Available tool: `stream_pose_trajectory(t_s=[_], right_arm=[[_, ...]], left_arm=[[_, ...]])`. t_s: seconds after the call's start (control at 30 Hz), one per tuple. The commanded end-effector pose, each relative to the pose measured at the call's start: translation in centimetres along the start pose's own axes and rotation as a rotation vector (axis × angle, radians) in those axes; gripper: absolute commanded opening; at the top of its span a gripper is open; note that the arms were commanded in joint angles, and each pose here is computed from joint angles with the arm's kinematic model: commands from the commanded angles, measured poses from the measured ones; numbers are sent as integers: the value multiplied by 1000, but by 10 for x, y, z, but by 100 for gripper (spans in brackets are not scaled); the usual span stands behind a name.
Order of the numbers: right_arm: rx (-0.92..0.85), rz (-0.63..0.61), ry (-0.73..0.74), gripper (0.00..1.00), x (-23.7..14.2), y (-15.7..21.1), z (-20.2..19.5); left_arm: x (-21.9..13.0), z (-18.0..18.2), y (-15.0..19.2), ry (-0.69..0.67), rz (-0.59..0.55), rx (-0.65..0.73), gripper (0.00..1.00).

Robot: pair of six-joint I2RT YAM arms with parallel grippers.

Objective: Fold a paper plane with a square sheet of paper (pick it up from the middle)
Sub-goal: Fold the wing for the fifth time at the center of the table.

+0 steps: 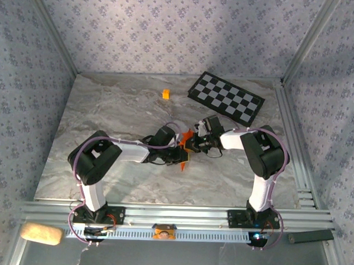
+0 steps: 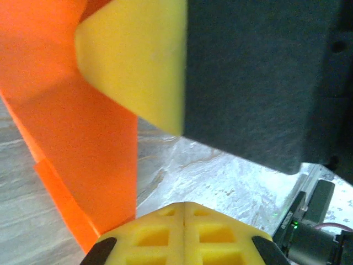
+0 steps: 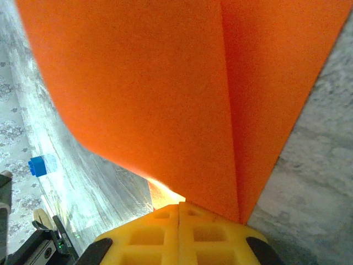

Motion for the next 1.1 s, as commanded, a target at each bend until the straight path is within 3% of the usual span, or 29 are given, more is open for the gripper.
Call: stream_pose_trajectory(t_s=[0.0, 0.3, 1.07], right_arm=[[110, 45, 204, 6, 4, 26, -56], [112, 47, 210, 6, 4, 27, -58], [117, 42, 215, 6, 3, 26, -59]], left_arm=[[3, 20, 14, -51, 41, -4, 4], [-3, 41, 42, -127, 111, -2, 3], [-18, 22, 81, -66, 201, 40, 4]])
Point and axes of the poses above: each hand's point on the last joint's axis, 136 mm out from that joint toward the fingers, its own x axis out along the fingers, its own z axis along the line the jaws close on, y = z × x, the point moved 1 cm from there along -x, back along the fingers, and after that the axes turned 8 degrees about x, right-handed, at the moved point
